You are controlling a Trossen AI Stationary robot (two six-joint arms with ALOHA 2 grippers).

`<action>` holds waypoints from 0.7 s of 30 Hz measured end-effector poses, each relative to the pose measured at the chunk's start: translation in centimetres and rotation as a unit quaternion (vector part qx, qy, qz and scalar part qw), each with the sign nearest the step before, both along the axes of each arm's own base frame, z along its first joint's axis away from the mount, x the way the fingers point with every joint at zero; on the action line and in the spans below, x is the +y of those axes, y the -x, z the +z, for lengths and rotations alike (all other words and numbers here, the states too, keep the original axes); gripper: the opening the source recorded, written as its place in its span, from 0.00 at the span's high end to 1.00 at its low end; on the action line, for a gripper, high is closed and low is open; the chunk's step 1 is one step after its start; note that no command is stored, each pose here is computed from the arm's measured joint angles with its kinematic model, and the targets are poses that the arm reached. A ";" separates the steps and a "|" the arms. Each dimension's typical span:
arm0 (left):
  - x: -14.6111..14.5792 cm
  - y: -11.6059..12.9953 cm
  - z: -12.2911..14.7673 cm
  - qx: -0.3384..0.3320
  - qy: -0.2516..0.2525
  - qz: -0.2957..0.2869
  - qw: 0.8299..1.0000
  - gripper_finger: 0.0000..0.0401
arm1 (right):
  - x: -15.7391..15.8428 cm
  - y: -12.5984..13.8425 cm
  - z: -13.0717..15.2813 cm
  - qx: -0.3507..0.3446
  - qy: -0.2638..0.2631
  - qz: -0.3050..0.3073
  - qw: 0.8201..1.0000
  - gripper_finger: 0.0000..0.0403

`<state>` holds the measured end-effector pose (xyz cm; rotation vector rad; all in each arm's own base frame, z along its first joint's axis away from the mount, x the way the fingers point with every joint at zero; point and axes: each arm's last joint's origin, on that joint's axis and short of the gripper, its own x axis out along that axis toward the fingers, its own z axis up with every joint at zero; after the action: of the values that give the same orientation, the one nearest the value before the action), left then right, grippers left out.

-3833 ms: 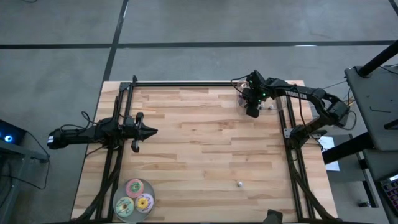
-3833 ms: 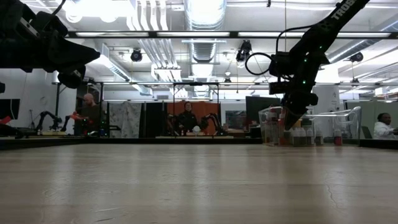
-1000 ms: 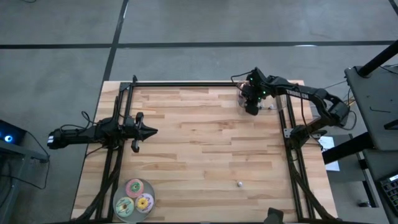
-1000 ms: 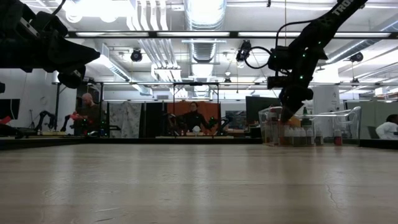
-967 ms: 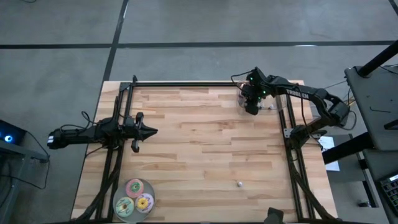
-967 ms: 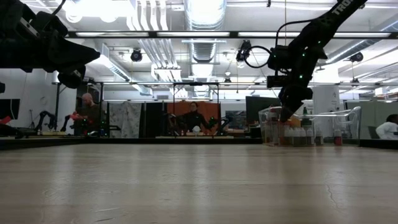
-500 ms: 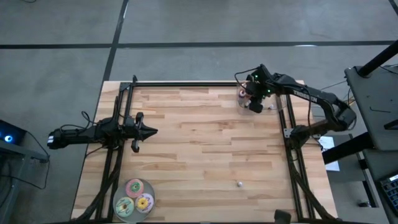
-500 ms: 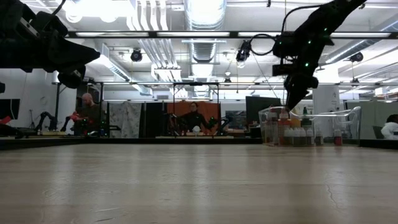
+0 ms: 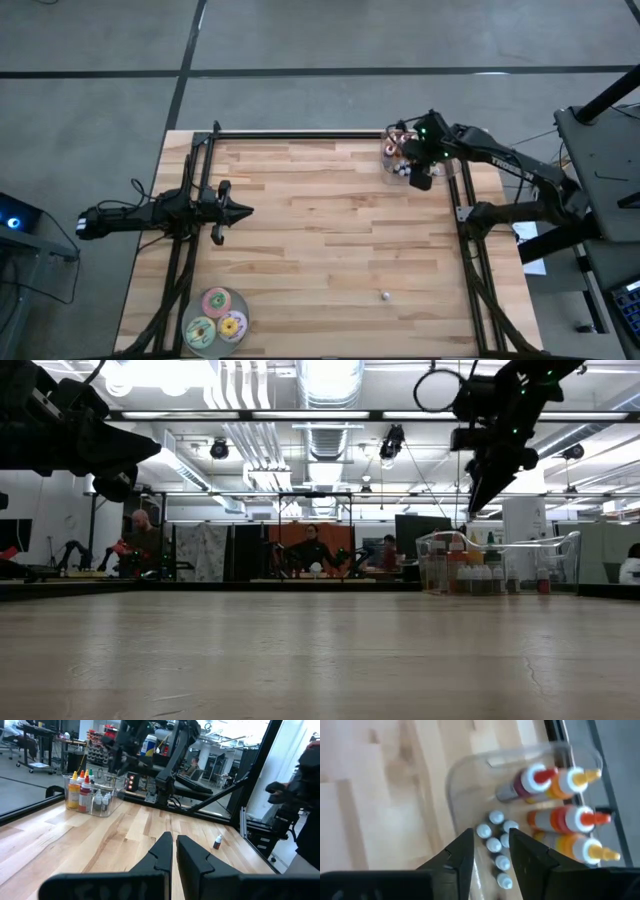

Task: Pick & Place food coloring
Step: Put small red food coloring bottle into the bin

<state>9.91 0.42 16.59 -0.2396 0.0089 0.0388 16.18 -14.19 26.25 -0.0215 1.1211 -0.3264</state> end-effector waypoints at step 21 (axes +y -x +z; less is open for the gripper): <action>0.0 0.0 0.0 0.000 0.000 0.000 1.000 1.00 | 9.7 -2.7 0.7 0.003 -0.069 0.175 0.982 0.66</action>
<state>9.91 0.42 16.58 -0.2395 0.0089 0.0389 18.84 -4.47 26.91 -0.0954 1.1203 0.0671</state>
